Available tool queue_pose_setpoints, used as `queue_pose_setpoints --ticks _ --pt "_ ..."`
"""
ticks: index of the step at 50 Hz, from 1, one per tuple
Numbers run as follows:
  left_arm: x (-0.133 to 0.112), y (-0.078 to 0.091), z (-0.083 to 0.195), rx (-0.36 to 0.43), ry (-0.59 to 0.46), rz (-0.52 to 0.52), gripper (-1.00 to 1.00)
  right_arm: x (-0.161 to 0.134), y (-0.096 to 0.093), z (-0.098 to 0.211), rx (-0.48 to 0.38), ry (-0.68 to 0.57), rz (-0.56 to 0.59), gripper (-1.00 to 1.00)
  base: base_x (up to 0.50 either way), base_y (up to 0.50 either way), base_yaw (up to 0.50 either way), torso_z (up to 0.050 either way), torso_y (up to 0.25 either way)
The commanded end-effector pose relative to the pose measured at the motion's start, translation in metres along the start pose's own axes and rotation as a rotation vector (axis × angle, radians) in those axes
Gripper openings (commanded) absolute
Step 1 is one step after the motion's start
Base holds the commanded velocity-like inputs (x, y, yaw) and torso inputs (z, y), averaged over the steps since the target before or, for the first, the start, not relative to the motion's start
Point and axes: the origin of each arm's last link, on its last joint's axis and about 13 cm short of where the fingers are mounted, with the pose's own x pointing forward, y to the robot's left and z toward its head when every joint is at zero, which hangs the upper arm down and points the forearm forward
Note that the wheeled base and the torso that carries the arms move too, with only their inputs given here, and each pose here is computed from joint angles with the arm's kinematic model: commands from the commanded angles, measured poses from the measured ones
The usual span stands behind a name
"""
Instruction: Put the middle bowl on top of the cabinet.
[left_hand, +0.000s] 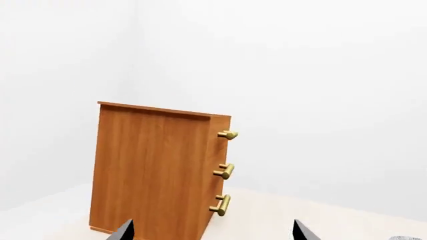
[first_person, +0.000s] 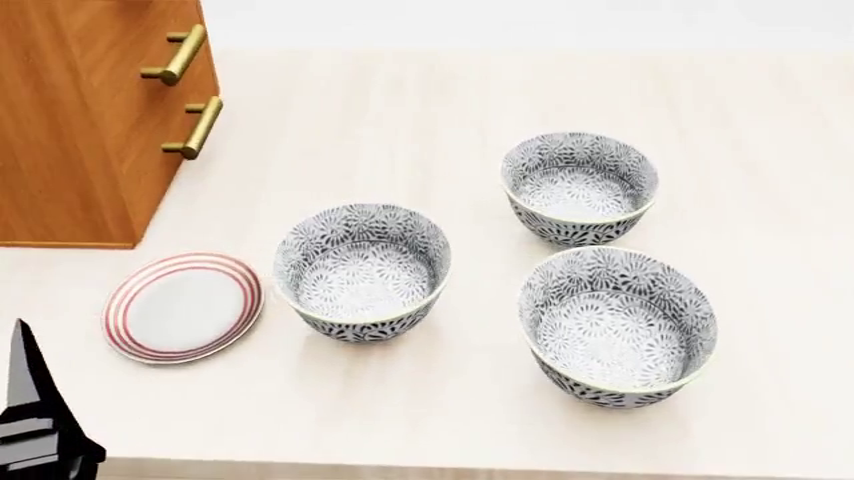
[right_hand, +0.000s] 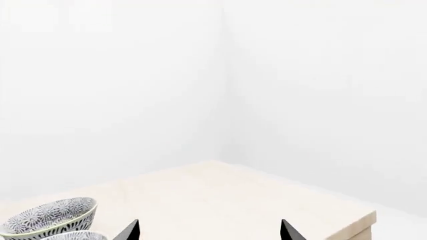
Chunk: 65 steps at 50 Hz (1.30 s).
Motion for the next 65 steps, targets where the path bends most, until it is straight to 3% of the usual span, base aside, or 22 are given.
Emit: queue_pose_setpoints --ticks 1,27,39,52,65 --pt "0.004 0.004 0.004 -0.001 -0.020 0.038 1.00 0.000 -0.007 0.005 -0.027 -0.026 -0.032 1.00 0.00 0.00 0.00 0.000 0.000" --pt "0.001 0.003 0.009 -0.021 -0.009 0.033 1.00 0.001 -0.006 0.006 -0.066 -0.022 -0.047 1.00 0.00 0.25 0.00 0.000 0.000" --pt "0.002 0.004 0.008 -0.025 0.001 0.030 1.00 0.000 -0.007 0.006 -0.013 -0.027 -0.045 1.00 0.05 0.00 0.00 0.000 0.000" --pt "0.002 0.003 0.007 -0.029 0.009 0.026 1.00 -0.001 -0.007 0.007 -0.032 -0.024 -0.051 1.00 0.49 -0.01 0.00 0.000 0.000" --pt "0.001 0.002 0.007 -0.030 0.015 0.023 1.00 -0.001 -0.008 0.009 -0.041 -0.030 -0.058 1.00 0.00 0.00 0.00 0.000 0.000"
